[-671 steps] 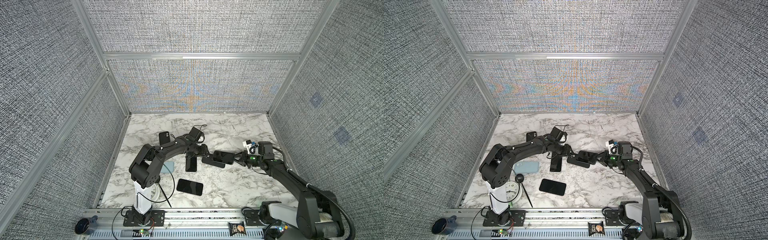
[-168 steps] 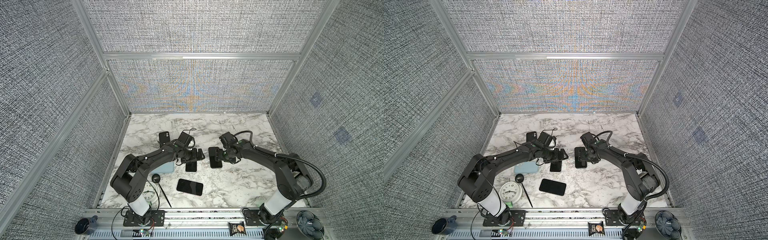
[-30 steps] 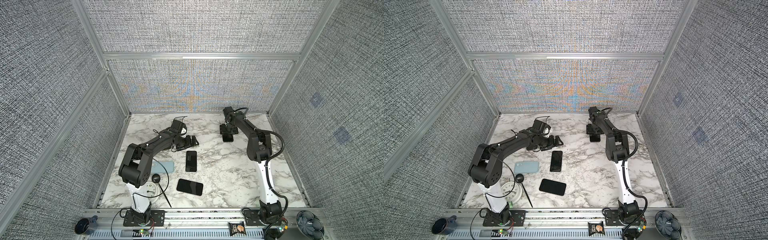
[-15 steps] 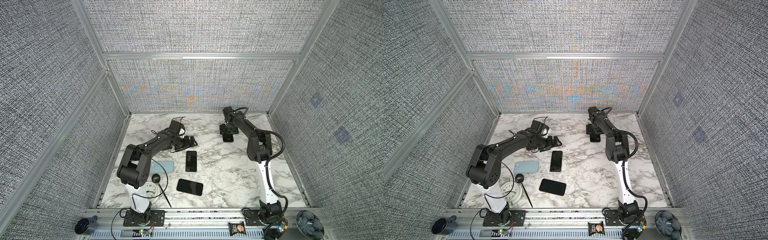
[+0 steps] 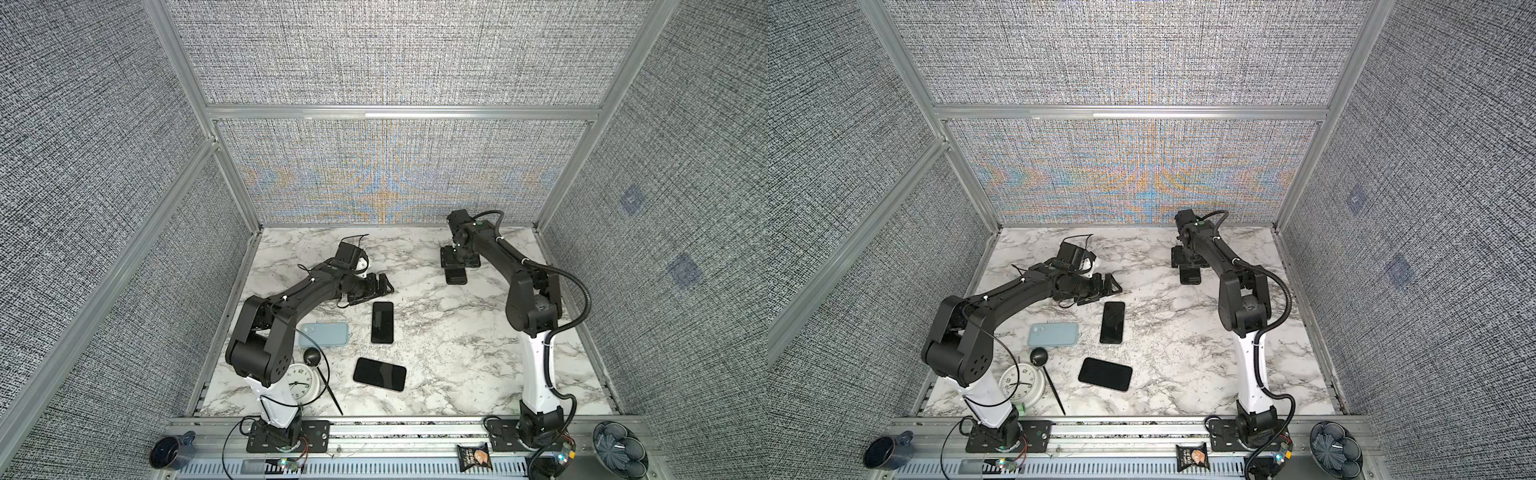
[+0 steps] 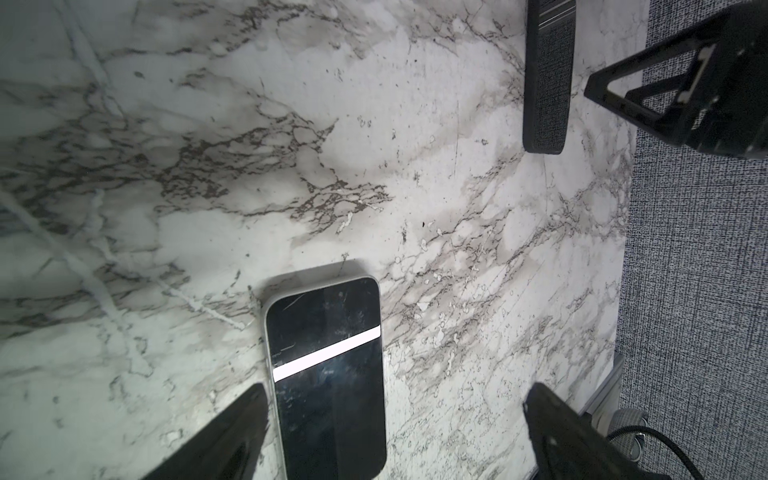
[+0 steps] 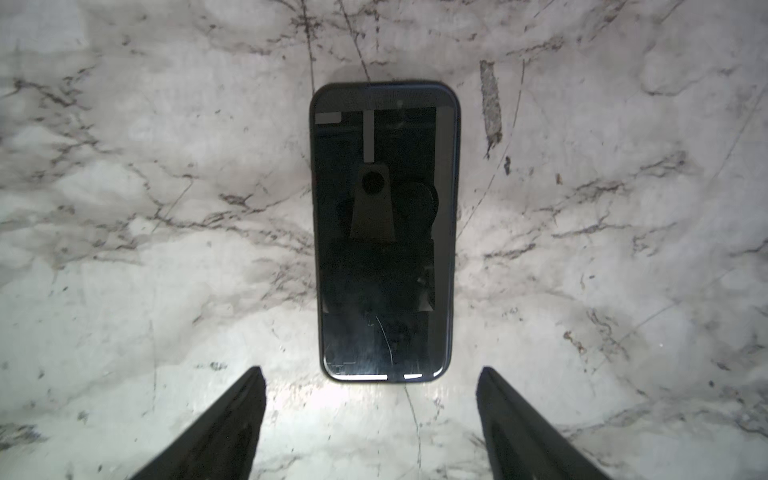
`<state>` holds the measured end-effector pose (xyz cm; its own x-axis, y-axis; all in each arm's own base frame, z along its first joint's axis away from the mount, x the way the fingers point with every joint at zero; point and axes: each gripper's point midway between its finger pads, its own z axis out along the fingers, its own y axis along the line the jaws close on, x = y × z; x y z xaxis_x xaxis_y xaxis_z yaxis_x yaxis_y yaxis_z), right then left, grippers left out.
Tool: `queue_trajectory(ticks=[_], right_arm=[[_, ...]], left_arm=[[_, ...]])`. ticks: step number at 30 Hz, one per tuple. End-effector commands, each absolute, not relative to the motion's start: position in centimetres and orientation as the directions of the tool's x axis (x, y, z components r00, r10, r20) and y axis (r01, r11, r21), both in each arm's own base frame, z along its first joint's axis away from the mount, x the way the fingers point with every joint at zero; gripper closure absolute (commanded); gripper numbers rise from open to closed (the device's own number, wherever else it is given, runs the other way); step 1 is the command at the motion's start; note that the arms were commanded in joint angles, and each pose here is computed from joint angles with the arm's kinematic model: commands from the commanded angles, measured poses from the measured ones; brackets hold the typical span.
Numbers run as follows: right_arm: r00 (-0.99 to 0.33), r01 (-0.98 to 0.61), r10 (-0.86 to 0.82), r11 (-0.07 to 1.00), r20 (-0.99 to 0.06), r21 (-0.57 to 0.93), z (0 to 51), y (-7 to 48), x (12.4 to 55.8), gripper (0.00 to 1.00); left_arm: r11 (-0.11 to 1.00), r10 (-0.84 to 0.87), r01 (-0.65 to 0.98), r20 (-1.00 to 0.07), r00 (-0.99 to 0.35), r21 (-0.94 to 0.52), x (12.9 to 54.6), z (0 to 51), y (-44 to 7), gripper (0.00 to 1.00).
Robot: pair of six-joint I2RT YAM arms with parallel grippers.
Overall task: Put the phone into the phone case
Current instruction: 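Move the right gripper back over the white-edged phone near the left gripper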
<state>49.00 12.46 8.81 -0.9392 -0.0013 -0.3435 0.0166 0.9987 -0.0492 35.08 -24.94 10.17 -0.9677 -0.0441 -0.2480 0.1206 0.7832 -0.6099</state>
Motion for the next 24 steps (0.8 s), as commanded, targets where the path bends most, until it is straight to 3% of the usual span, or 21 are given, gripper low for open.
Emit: queue_trajectory(ticks=[1, 17, 24], right_arm=[[-0.939, 0.021, 0.02, 1.0, -0.344, 0.0, 9.5, 14.1, 47.0, 0.18], [-0.942, -0.099, -0.064, 0.991, -0.331, 0.089, 9.1, 22.4, 34.6, 0.18], [-0.944, -0.141, -0.093, 0.981, -0.317, 0.131, 8.2, 26.7, 31.3, 0.18]], left_arm=[[0.797, -0.058, 0.103, -0.245, -0.968, -0.595, 34.3, 10.5, -24.1, 0.03], [0.866, -0.119, 0.022, -0.248, -0.961, -0.5, 27.8, 10.0, -18.7, 0.02], [0.907, -0.153, -0.061, -0.193, -0.969, -0.417, 26.0, 7.9, -16.6, 0.01]])
